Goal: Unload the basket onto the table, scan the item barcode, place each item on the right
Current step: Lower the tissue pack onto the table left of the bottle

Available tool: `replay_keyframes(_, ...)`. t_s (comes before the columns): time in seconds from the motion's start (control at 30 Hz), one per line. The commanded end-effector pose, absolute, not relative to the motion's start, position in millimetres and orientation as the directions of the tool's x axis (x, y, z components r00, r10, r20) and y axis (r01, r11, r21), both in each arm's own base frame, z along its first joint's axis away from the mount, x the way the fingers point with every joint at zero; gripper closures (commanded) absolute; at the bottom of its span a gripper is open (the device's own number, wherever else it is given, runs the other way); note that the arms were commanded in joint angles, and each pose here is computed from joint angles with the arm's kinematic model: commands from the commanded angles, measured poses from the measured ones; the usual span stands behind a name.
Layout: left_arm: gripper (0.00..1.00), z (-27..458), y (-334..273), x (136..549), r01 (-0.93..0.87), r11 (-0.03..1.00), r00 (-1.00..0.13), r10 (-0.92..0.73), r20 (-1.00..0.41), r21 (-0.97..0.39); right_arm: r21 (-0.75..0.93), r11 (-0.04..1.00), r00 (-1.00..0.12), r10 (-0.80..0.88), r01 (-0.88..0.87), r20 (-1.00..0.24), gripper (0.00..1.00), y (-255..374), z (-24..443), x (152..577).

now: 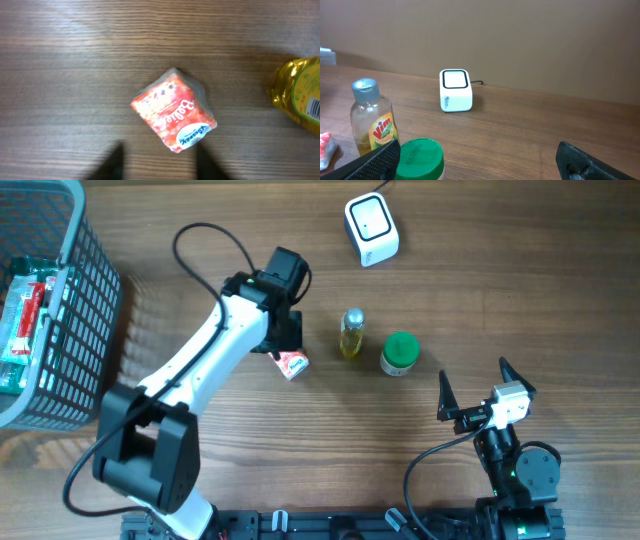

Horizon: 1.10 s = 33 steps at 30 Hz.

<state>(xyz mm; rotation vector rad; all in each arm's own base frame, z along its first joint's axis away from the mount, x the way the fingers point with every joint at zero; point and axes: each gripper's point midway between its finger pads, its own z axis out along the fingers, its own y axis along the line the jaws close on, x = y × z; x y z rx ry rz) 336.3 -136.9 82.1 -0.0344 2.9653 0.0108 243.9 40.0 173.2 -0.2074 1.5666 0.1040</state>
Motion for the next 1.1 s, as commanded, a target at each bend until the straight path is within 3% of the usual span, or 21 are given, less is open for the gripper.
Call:
replay_keyframes(0.0,0.88,80,-137,337,-0.087,0.996,-0.980,-0.089,-0.179,-0.021,-0.072,0.976,0.009,-0.072,-0.204,-0.997,0.00,41,174,244)
replay_keyframes(0.23,0.96,59,-133,357,-0.123,0.992,-0.947,-0.122,-0.297,-0.017,-0.072,0.976,0.009,-0.071,-0.204,-0.997,0.00,41,174,244)
replay_keyframes(0.37,0.96,44,-108,359,-0.207,0.975,-0.916,-0.165,-0.365,0.078,-0.071,0.976,0.009,-0.071,-0.204,-0.997,0.00,41,174,244)
replay_keyframes(0.53,0.96,36,-106,359,-0.211,0.975,-0.909,-0.169,-0.380,0.072,-0.072,0.976,0.009,-0.071,-0.204,-0.997,0.00,41,174,244)
replay_keyframes(1.07,0.93,34,-148,357,-0.139,0.980,-0.935,-0.177,-0.307,-0.141,-0.072,0.976,0.009,-0.071,-0.204,-0.997,0.00,41,174,244)
